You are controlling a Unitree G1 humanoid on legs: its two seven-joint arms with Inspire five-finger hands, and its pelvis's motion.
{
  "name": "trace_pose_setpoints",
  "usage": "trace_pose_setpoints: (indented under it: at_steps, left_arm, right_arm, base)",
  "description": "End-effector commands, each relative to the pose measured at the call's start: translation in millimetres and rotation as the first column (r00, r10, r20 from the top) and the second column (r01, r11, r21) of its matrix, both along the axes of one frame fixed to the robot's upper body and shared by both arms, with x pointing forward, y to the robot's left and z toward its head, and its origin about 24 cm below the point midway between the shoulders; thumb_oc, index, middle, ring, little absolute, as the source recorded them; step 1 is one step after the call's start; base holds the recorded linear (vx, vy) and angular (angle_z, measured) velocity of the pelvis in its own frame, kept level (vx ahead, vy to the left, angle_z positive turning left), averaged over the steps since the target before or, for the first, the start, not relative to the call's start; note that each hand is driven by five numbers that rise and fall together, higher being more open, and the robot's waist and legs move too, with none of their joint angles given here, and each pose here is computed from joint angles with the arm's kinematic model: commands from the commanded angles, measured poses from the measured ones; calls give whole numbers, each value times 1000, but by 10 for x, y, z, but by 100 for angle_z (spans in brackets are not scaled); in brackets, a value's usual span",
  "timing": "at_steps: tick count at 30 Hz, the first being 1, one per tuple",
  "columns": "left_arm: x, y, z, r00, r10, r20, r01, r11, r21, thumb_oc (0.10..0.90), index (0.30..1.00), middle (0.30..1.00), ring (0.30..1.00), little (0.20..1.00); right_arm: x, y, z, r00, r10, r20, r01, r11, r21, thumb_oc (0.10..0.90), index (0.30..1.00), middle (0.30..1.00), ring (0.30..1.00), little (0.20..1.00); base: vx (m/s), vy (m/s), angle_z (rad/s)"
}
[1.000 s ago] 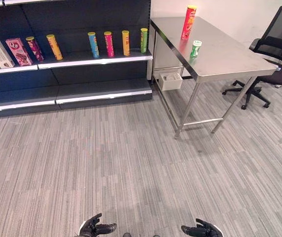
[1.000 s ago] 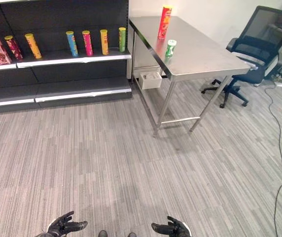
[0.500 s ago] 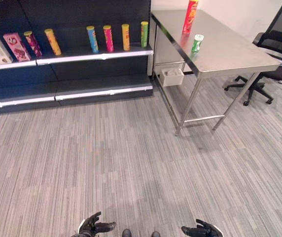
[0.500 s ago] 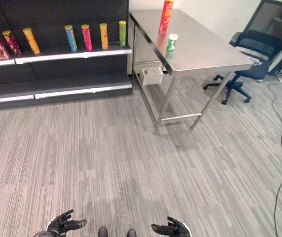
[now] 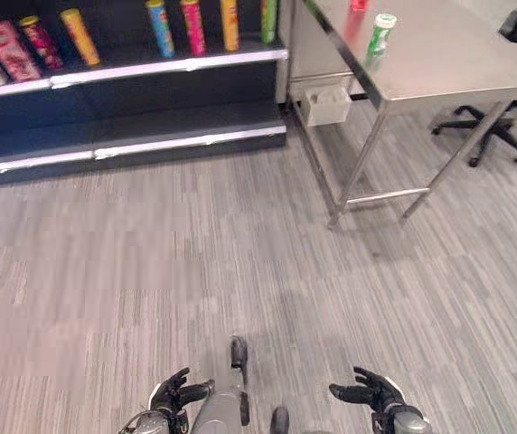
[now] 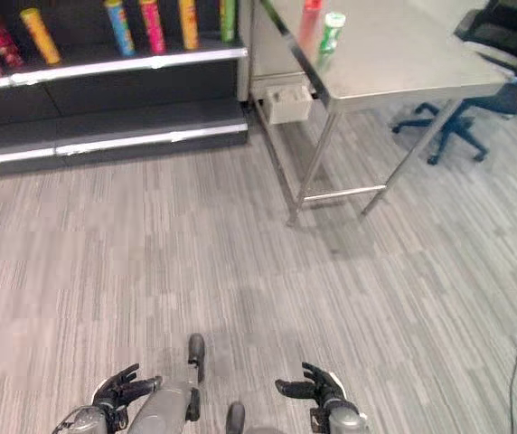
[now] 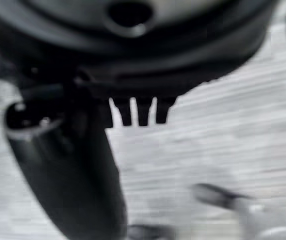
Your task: Put the goods on the table back onto the shelves and tidy them up.
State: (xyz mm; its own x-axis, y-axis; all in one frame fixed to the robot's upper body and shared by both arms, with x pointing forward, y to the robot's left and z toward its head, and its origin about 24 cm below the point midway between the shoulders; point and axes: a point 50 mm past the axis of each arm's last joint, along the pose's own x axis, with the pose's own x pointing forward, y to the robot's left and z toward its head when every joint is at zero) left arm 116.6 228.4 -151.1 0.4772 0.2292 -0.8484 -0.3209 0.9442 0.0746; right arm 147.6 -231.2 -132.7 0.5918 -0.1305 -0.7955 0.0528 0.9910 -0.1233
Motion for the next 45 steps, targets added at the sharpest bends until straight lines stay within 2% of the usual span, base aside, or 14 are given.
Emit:
trace_pose_setpoints:
  at_steps: [1,4,9,10,19,21,25,33,45]
  left_arm:
    - [-132,58,-5,999,-31,-11,31,999,36,800,900,900,900,900]
    - [-100,138,31,1000,-27,4,27,998,58,800,900,900,900,900]
    - [56,182,98,998,-36,48,32,996,77,800,900,900,900,900]
    - [170,166,136,996,-43,83,37,997,73,800,900,900,900,900]
    - [225,154,149,994,-64,92,58,995,76,800,900,900,900,900]
    - [236,79,145,988,-119,100,113,991,69,800,900,900,900,900]
    - [230,40,132,986,-137,94,131,989,63,800,900,900,900,900]
    - [406,-66,196,975,-167,148,162,986,44,800,900,900,900,900]
    - [251,-56,138,984,-137,111,134,990,37,800,900,900,900,900]
  right_arm:
    - [114,-95,136,995,28,96,-25,999,-27,800,900,900,900,900]
    - [127,-62,130,994,61,89,-58,998,-28,800,900,900,900,900]
    - [192,-111,170,993,9,116,-5,999,-35,800,900,900,900,900]
    - [157,-140,149,995,-6,98,9,999,-40,800,900,900,900,900]
    - [96,-175,105,998,-16,60,19,999,-51,800,900,900,900,900]
    - [-64,-232,32,1000,-17,-6,16,997,-69,800,900,900,900,900]
    - [-102,-231,14,1000,-21,-18,20,998,-64,800,900,900,900,900]
    - [-9,-340,112,999,-40,36,42,997,-70,800,900,900,900,900]
    - [98,-342,183,997,-1,74,7,996,-90,800,900,900,900,900]
  base:
    - [369,172,-82]
    - [301,202,-37]
    - [241,177,7]
    - [456,113,13]
    - [199,-58,36]
    - [513,-164,18]
    - [165,-121,7]
    - [194,-196,49]
    - [155,29,-25]
